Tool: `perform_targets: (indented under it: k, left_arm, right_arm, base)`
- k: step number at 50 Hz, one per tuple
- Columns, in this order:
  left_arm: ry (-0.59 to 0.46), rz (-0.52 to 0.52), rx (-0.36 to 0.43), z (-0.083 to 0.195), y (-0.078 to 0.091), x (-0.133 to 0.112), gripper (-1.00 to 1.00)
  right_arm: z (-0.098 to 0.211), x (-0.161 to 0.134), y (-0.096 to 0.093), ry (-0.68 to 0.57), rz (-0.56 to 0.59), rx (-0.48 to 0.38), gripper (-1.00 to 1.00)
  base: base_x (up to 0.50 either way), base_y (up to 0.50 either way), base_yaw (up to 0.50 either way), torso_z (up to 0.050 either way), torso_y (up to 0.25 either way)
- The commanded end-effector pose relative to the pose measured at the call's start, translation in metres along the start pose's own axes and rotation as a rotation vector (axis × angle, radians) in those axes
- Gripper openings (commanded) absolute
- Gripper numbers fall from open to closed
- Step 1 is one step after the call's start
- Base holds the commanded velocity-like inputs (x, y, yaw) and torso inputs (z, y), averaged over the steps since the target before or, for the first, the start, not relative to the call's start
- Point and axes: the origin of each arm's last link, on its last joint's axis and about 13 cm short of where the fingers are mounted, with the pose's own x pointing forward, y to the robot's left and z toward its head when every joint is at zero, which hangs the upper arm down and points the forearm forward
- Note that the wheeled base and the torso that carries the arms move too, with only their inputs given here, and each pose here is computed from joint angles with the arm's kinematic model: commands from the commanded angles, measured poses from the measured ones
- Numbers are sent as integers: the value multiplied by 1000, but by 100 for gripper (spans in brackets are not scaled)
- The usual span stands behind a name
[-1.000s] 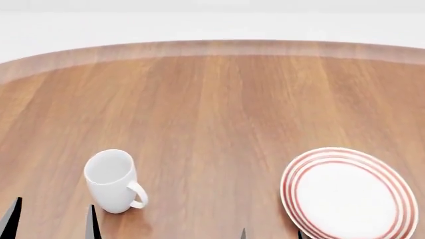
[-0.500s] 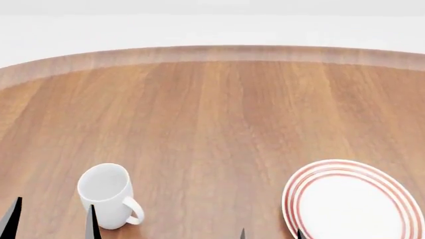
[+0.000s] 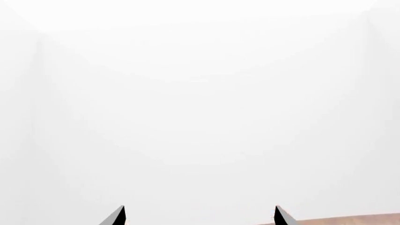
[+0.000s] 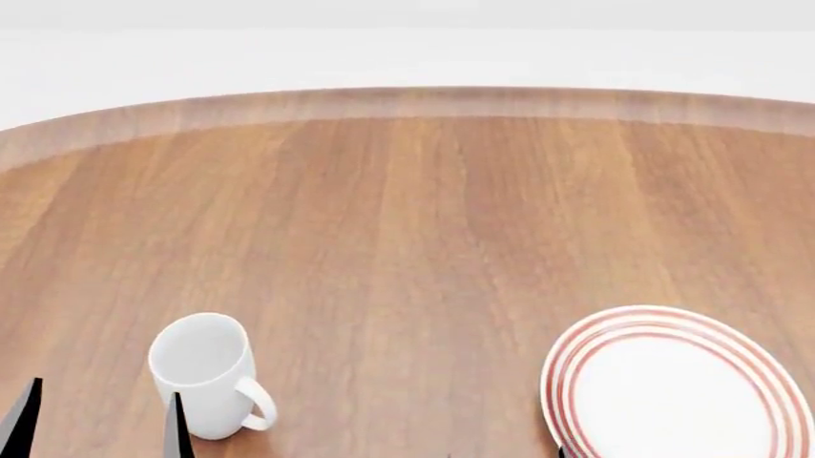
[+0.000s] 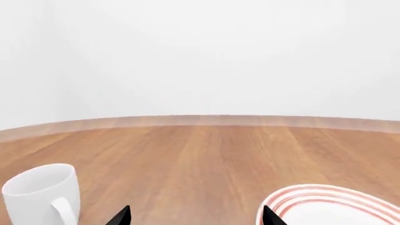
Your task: Pick up the red mug and put it on the plate
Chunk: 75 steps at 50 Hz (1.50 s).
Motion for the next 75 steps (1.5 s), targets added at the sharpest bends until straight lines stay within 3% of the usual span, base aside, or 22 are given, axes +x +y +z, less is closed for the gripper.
perform_targets:
  k: [1,13,31,50,75]
  left_arm:
    - [-3,-4,-1,0,0,0,100]
    - [-7,-9,-1,0,0,0,100]
    - [-8,-11,-2,0,0,0,100]
    - [-11,-15,-4,0,0,0,100]
    - [-13,-16,-1,0,0,0,100]
  right_arm:
    - [28,-23,4,-39,44,-29,100]
    - [35,-54,3,-9,75,-109,100]
    - [26,-92,1,12,95,-121,100]
    - [-11,-124,6,62,126,-73,100]
    - [-44,-141,3,90,126,-50,100]
  base:
    - [0,0,0,0,0]
    - [0,0,0,0,0]
    - [0,0,0,0,0]
    - [0,0,0,0,0]
    - [0,0,0,0,0]
